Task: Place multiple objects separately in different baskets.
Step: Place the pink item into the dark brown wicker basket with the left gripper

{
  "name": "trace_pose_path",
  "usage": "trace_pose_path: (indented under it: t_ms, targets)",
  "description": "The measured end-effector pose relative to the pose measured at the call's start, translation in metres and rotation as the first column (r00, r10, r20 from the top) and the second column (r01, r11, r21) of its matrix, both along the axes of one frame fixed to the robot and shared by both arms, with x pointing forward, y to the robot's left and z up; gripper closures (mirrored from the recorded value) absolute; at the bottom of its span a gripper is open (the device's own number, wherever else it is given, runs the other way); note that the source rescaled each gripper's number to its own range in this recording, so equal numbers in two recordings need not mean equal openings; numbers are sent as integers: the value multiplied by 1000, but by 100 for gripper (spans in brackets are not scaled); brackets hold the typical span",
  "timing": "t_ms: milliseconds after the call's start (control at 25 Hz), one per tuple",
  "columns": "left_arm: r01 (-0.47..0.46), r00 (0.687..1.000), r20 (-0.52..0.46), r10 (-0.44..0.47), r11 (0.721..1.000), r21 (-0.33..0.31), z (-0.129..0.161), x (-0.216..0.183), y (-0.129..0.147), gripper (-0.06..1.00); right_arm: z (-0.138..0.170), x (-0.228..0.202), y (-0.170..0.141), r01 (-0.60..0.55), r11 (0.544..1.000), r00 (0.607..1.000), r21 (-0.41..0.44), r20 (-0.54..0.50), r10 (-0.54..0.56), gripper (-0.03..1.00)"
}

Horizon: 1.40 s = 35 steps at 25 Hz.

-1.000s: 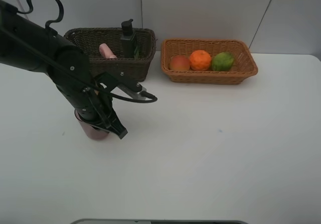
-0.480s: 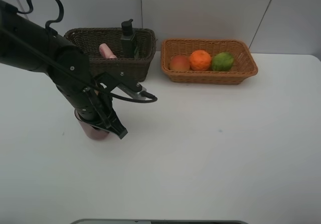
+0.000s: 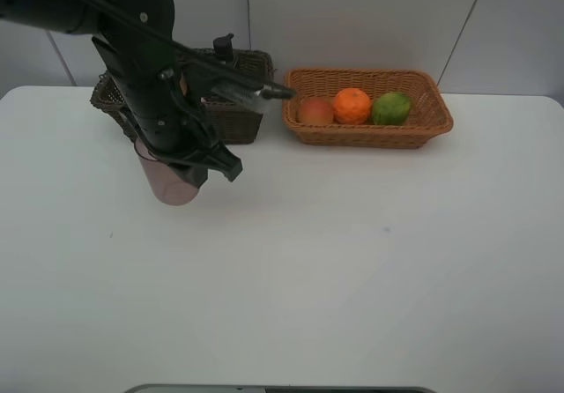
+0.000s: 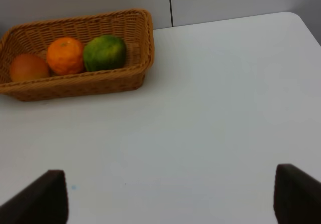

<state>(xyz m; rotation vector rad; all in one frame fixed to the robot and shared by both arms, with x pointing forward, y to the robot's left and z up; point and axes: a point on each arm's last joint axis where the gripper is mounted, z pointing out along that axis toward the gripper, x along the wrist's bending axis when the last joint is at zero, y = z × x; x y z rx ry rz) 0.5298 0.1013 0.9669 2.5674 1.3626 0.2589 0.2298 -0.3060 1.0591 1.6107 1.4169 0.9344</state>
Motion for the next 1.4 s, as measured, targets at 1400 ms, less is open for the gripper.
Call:
trace_pose_path:
  t_ms: [1400]
  targets:
    - [-341, 795, 361, 487, 852, -397, -45, 166, 96, 94, 0, 0, 0, 0, 1000, 1000, 0, 0, 0, 19]
